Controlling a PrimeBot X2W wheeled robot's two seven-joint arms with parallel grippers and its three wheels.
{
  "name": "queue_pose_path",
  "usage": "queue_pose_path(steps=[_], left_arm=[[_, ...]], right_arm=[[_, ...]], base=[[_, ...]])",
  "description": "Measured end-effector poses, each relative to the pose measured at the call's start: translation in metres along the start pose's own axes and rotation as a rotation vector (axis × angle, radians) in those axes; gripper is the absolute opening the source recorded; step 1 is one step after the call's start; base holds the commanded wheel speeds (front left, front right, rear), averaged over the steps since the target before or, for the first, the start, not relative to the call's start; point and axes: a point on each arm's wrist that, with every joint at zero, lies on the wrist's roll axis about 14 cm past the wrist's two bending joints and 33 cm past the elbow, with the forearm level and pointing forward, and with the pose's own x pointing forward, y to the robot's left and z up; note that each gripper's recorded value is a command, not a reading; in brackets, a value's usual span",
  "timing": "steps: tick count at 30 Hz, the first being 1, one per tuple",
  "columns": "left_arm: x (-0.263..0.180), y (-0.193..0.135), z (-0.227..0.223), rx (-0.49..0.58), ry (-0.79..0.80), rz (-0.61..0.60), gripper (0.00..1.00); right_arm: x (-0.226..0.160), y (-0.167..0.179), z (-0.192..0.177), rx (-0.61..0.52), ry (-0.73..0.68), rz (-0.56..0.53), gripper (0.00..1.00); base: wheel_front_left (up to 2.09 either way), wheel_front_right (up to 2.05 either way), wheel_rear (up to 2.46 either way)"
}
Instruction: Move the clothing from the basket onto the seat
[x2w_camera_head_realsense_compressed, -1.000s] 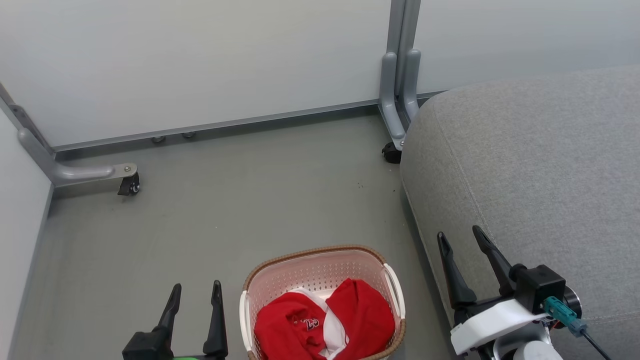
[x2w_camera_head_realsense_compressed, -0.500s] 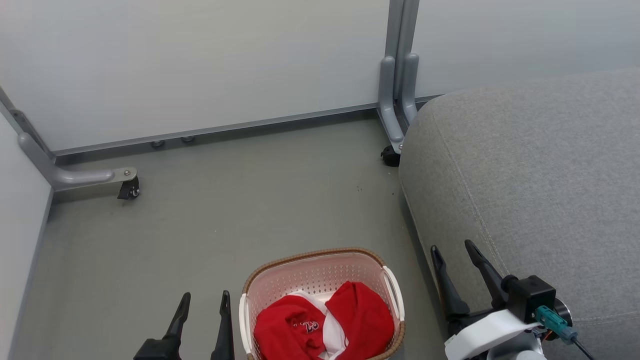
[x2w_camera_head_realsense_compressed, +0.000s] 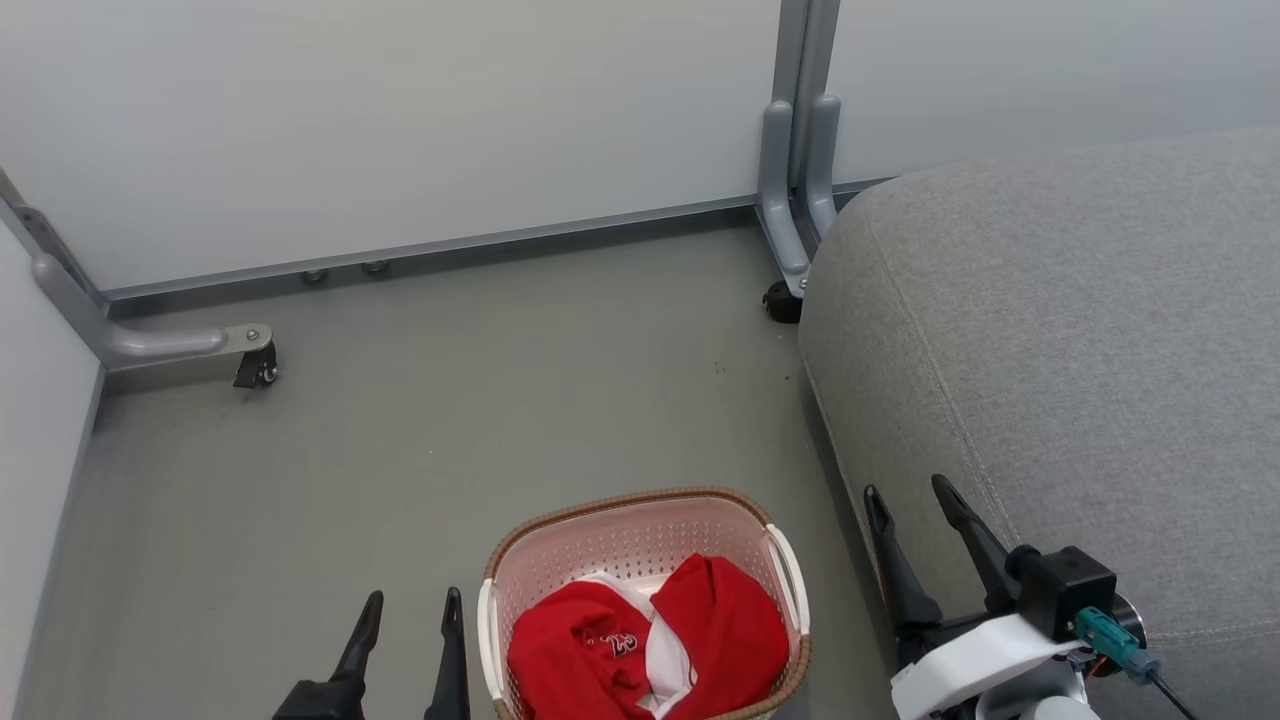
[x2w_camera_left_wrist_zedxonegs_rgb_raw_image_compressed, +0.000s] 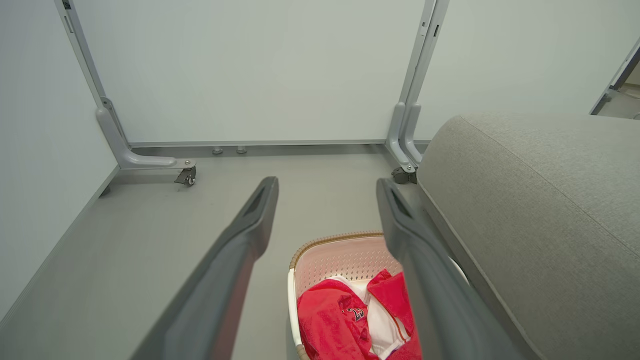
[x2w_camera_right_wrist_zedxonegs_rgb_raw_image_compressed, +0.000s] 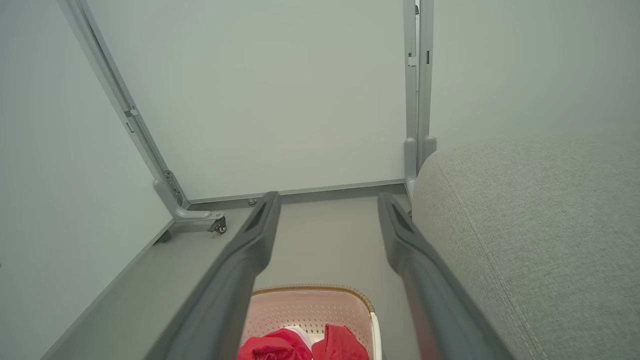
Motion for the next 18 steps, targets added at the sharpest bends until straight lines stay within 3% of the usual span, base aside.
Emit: queue_pose_path(steps=[14,18], left_arm=[[0.033,-0.018,-0.046,0.102,0.155,-0.087,1.0],[0.055,-0.025,-0.092,0.176,0.303,-0.174,1.0]], right_arm=[[0.02,-0.039,0.013,-0.055,-0.035,-0.091,1.0],[0.04,-0.053,0.011,-0.06,-0.042,-0.113,1.0]], base=[[0.0,0.0,0.0],[0.0,0.0,0.0]])
